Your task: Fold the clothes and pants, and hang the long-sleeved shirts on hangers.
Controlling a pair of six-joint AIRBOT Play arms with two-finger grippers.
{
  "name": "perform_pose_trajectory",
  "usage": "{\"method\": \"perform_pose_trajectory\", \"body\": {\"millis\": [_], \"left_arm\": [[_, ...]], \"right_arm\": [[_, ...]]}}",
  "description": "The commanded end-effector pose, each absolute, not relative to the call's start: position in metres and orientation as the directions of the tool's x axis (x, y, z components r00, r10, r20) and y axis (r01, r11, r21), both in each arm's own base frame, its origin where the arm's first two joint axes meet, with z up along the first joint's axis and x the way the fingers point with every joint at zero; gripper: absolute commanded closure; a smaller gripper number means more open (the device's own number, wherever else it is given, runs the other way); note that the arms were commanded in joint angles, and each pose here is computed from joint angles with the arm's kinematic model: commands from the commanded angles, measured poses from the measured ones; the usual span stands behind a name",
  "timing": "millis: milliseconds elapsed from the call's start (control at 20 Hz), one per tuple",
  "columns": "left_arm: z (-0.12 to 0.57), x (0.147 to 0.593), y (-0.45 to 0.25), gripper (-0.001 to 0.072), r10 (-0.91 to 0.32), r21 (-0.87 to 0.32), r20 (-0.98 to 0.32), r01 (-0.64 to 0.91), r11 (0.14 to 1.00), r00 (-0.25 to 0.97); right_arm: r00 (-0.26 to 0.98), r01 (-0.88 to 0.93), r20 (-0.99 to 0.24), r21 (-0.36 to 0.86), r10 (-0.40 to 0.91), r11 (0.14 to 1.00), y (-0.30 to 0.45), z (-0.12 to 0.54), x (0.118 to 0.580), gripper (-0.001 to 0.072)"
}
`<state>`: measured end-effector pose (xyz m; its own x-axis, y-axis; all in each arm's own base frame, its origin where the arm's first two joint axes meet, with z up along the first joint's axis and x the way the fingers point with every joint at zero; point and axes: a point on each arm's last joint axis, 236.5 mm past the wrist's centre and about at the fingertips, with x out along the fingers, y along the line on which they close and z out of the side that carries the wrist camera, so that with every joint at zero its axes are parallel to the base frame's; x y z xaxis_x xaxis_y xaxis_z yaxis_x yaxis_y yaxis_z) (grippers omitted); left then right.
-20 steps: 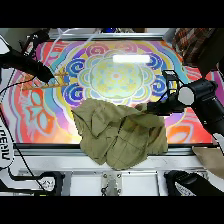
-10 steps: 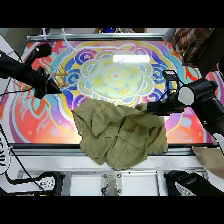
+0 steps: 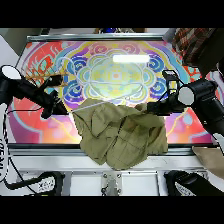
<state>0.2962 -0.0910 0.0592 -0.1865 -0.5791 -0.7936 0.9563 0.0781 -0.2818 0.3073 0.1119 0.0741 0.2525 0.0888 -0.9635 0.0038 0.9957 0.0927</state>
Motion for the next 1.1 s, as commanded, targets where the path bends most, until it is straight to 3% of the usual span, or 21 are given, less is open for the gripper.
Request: {"method": "perform_pose_trajectory", "body": {"millis": [0,350,600,850,1050], "left_arm": [[0.036,0.279,-0.089,0.0695,-0.565,-0.286,-0.799,0.957,0.057,-0.205],[0.010,0.265,-0.109,0.0695,-0.554,-0.303,-0.793,0.953,-0.001,-0.253],[-0.013,0.252,-0.108,0.0695,-0.467,-0.319,-0.833,0.947,-0.034,-0.297],[-0.019,0.270,-0.118,0.0695,-0.475,-0.320,-0.835,0.947,0.008,-0.278],[-0.017,0.289,-0.134,0.0695,-0.472,-0.309,-0.836,0.951,-0.018,-0.280]], "right_arm": [[0.252,0.003,-0.964,0.093,0.089,0.996,0.112,0.074,0.307,0.0695],[0.253,0.001,-0.962,0.109,0.106,0.994,0.115,0.077,0.306,0.0695],[0.279,-0.001,-0.953,0.119,0.115,0.993,0.114,0.086,0.304,0.0695],[0.255,-0.003,-0.961,0.113,0.110,0.994,0.112,0.087,0.296,0.0695],[0.223,-0.027,-0.969,0.099,0.102,0.995,0.110,0.085,0.288,0.0695]]}}
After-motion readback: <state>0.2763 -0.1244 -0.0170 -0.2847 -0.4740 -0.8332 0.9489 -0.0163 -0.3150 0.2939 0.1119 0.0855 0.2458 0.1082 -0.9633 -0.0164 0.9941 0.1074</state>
